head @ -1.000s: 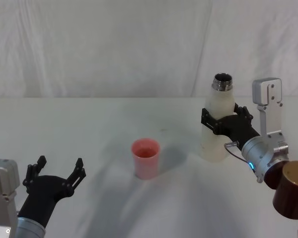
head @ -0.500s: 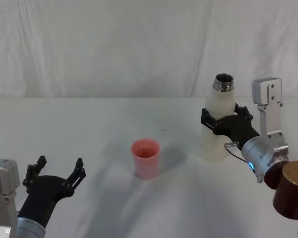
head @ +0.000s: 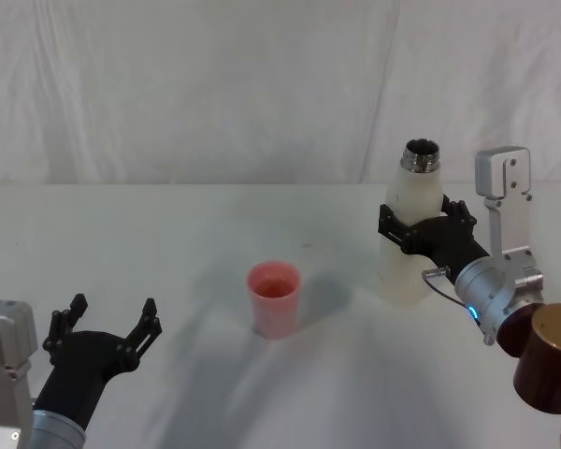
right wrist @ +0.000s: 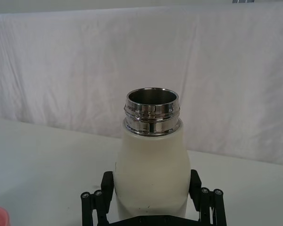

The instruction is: Grasp the thermos with one hand and pour water into the cup lid.

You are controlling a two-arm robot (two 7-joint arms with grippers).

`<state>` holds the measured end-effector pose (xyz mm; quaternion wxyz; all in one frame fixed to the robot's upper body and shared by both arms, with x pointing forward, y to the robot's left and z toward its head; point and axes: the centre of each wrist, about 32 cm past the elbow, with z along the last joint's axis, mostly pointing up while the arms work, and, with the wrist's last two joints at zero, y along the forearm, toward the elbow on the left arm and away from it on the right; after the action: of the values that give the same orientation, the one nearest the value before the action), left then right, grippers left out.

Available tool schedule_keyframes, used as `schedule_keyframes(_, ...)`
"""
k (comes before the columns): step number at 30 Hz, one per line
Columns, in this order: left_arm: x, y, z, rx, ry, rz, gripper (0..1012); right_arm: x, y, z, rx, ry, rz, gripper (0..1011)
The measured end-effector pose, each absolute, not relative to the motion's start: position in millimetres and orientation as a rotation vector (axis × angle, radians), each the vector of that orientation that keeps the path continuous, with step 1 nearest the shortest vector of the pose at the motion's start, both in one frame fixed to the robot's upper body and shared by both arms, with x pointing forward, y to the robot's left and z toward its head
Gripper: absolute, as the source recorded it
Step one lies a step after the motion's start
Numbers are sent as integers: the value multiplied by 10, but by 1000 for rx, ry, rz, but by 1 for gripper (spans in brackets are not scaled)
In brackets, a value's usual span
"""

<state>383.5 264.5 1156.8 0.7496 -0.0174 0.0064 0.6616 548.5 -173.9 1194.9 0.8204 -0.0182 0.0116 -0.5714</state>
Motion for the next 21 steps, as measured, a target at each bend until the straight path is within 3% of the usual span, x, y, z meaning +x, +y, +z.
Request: schedule_keyframes(21, 3835, 2645, 11568, -38, 14, 1446, 1001, 5417, -1773, 11943, -40, 49, -1210, 1001)
